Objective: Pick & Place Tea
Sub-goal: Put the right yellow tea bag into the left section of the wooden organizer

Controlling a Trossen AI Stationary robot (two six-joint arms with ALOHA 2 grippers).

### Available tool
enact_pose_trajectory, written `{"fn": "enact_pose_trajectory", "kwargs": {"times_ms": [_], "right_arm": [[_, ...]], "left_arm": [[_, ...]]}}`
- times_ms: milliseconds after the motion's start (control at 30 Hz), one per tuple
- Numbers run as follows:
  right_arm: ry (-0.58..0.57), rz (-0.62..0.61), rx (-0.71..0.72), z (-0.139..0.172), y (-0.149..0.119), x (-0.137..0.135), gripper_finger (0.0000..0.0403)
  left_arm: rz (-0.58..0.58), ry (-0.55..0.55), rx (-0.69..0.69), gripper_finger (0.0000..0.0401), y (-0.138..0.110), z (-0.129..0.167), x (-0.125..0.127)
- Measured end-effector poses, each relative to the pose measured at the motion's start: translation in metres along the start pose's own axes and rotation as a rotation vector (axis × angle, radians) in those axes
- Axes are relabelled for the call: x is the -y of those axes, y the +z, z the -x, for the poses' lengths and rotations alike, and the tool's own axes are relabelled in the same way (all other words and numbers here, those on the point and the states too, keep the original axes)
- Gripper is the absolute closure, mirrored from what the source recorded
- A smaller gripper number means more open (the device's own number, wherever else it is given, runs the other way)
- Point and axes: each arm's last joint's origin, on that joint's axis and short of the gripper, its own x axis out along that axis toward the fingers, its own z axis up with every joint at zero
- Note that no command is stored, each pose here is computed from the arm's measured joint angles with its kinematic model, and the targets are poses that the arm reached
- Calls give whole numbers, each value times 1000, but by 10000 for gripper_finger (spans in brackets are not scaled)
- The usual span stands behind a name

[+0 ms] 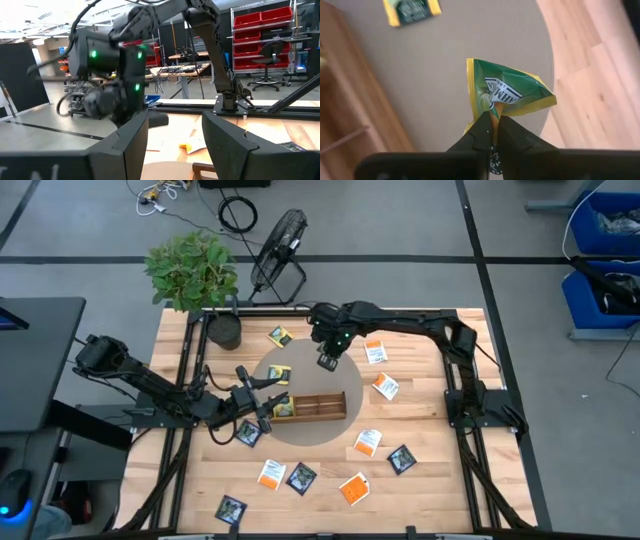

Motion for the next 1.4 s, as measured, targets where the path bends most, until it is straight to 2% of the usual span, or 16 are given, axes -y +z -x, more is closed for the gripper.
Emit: {"fn": "enact_pose_trajectory", "kwargs": {"times_ms": [367, 600, 800, 1133, 1400], "right_arm": [[32, 44, 160, 62, -6, -28, 379], [-79, 88, 338, 94, -6, -54, 384], [-110, 149, 497, 109, -4, -84, 399], [-145, 205, 655, 120, -8, -128, 400], [-96, 218, 804, 131, -5, -150, 401]], "left_arm": [[0, 0, 0, 211, 0, 0, 0], [1, 0, 1, 211, 0, 0, 0], [18, -1, 0, 211, 0, 0, 0], [26, -29, -2, 211, 0, 3, 3], [74, 6, 75, 211, 10, 1, -2]]}}
